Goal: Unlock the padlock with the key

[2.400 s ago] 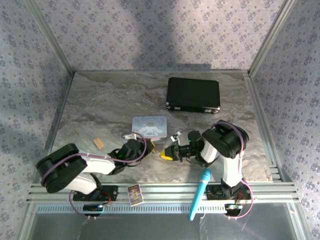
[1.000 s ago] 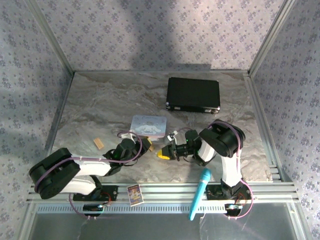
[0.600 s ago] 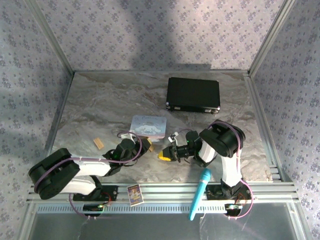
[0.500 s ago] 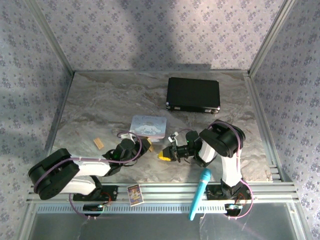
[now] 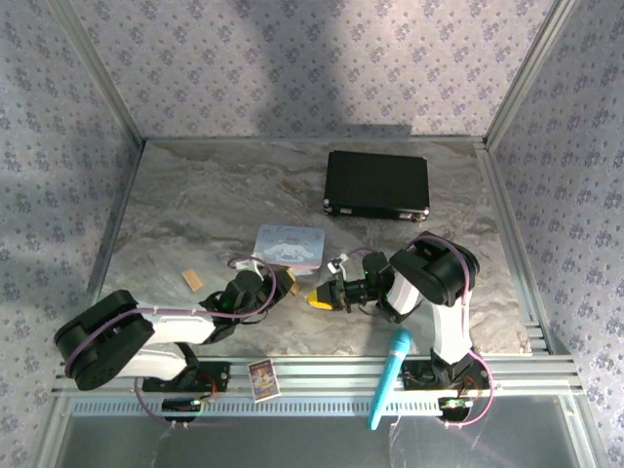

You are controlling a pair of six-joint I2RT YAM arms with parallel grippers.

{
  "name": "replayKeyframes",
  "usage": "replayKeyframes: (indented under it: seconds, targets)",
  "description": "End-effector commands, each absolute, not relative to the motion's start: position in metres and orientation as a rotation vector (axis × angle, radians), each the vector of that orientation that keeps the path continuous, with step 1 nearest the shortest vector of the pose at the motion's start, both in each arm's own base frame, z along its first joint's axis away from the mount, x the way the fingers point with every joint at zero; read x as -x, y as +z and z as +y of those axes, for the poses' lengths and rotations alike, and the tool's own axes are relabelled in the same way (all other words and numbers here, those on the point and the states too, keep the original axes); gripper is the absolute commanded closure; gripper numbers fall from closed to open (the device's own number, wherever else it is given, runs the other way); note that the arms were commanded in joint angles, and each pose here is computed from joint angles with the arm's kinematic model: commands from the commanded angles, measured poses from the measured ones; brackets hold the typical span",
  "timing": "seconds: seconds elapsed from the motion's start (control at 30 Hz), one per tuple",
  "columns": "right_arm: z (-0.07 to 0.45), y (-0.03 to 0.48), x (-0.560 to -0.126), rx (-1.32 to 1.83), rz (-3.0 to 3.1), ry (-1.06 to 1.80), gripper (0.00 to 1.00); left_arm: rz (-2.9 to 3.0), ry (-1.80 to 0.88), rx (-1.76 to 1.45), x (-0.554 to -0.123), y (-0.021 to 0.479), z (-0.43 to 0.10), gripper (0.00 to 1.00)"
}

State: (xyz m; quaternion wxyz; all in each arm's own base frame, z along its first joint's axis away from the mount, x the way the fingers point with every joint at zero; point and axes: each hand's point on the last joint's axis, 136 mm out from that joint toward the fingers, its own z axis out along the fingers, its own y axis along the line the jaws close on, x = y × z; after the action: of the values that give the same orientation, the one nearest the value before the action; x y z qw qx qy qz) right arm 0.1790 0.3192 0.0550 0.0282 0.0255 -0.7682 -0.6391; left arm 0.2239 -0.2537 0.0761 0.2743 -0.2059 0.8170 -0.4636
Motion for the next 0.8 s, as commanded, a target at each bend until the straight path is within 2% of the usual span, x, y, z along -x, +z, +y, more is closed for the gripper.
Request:
replayKeyframes:
  seconds: [0.0, 0.77]
  targets:
    - [0.321, 0.057, -0.175, -0.150, -2.369, -1.995, 1.00, 2.106, -1.312, 0.528, -0.233, 0.101, -0.262, 1.00]
    - [0.317, 0.056, -0.171, -0.156, -2.385, -1.996, 1.00, 2.139, -1.284, 0.540, -0.233, 0.091, -0.263, 1.00]
